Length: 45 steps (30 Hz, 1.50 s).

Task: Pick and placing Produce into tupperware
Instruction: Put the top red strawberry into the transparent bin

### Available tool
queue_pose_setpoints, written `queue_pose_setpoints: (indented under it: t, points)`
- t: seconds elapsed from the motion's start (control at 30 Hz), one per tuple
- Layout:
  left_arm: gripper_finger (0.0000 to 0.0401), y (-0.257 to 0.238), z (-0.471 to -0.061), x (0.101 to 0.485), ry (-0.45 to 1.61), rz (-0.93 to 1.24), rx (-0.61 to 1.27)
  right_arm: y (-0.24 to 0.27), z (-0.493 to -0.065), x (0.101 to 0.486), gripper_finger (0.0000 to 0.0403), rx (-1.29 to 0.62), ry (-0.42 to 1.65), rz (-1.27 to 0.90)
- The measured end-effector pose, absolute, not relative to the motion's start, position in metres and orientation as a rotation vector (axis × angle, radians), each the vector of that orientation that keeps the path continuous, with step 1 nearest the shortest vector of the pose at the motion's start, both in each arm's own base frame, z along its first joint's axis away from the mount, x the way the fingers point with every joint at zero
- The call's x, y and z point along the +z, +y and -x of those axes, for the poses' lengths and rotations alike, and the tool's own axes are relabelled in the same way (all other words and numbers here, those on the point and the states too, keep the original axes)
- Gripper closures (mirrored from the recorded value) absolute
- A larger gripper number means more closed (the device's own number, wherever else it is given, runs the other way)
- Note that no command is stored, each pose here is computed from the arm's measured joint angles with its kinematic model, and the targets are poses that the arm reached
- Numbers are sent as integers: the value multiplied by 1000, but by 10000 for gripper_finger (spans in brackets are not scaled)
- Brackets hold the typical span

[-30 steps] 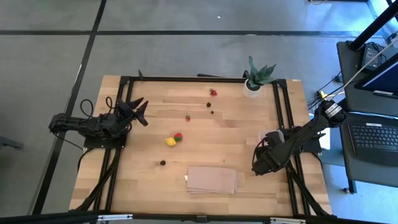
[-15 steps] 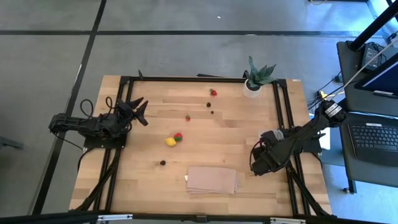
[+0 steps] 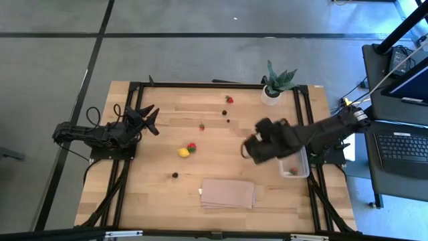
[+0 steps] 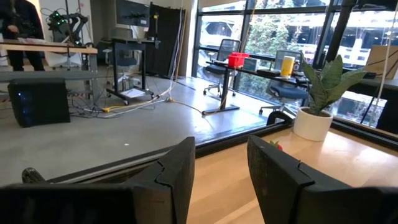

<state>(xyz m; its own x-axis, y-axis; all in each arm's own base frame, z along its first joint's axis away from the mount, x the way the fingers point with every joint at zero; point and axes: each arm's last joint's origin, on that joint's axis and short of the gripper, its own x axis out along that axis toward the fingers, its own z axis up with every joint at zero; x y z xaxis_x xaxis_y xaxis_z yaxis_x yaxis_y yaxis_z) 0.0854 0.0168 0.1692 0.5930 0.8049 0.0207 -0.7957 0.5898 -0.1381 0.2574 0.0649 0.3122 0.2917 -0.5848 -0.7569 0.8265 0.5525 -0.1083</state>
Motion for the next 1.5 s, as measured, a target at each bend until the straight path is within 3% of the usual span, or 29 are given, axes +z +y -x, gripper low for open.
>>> queue_pose_setpoints:
  t: [0.27, 0.43, 0.6, 1.1, 1.5]
  points:
    - [261, 17, -85, 169, -84, 118, 933, -18, -301, 336, 86, -673, 835, -388]
    - [261, 17, -85, 169, -84, 118, 934, -71, -307, 344, 86, -510, 768, -380]
    - [261, 17, -85, 169, -82, 114, 934, -112, -303, 339, 86, -493, 779, -403]
    - [261, 17, -85, 169, -80, 110, 936, -180, -331, 277, 86, -396, 944, -34]
    - [261, 17, -85, 169, -80, 110, 936, -196, -337, 250, 86, -431, 1040, 38]
